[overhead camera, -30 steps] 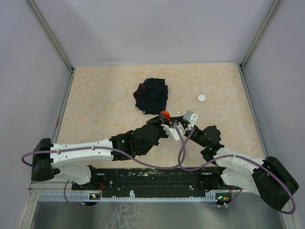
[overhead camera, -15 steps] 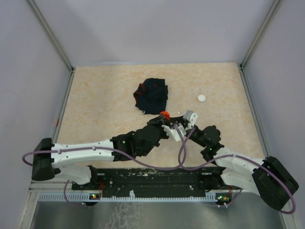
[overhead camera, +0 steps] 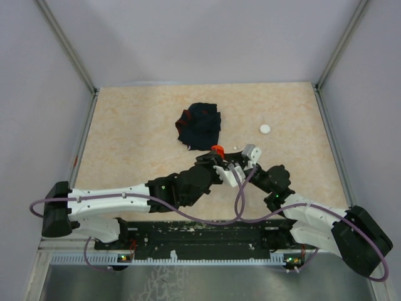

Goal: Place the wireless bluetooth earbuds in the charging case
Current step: Place the earbud in the charging case, then move the earbud to the center of the board.

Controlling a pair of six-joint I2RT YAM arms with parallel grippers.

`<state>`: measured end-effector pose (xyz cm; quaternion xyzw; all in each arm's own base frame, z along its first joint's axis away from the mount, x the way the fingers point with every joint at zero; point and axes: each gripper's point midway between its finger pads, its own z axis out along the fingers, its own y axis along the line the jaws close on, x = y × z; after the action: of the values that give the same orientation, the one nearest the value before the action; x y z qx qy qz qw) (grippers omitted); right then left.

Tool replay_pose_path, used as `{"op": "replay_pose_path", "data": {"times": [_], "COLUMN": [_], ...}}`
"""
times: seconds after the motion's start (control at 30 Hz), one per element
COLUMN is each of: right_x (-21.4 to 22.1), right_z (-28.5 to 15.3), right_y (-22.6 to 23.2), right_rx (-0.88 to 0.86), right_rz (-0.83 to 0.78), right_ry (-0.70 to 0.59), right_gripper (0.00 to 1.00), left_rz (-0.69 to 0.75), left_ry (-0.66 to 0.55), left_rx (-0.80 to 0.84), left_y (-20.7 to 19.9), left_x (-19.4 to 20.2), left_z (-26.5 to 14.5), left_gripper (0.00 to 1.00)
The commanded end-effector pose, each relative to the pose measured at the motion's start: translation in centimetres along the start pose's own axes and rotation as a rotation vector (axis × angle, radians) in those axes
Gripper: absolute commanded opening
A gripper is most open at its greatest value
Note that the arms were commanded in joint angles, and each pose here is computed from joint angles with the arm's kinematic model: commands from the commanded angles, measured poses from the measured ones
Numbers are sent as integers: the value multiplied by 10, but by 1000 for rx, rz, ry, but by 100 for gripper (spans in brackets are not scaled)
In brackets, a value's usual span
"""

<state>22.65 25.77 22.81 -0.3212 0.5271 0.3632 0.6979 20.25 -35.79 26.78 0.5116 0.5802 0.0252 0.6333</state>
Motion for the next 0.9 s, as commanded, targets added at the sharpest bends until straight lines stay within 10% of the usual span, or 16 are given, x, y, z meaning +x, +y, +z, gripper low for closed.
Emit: {"op": "replay_pose_path", "data": {"times": [0.0,0.87], "right_x": [-56,-31], "right_z": [10,-17], "right_y": [-3,-11], "right_rx": [3,91], "right_rz": [-50,-58], "right_ry": [-179,-109], "right_gripper": [0,0], "left_rz": [-43,-703], "left_ry": [-21,2], "left_rx": [32,104], "left_y": [-5,46], "left_x": [-6,63], "left_z": [-3,-10], "left_gripper": [50,69]}}
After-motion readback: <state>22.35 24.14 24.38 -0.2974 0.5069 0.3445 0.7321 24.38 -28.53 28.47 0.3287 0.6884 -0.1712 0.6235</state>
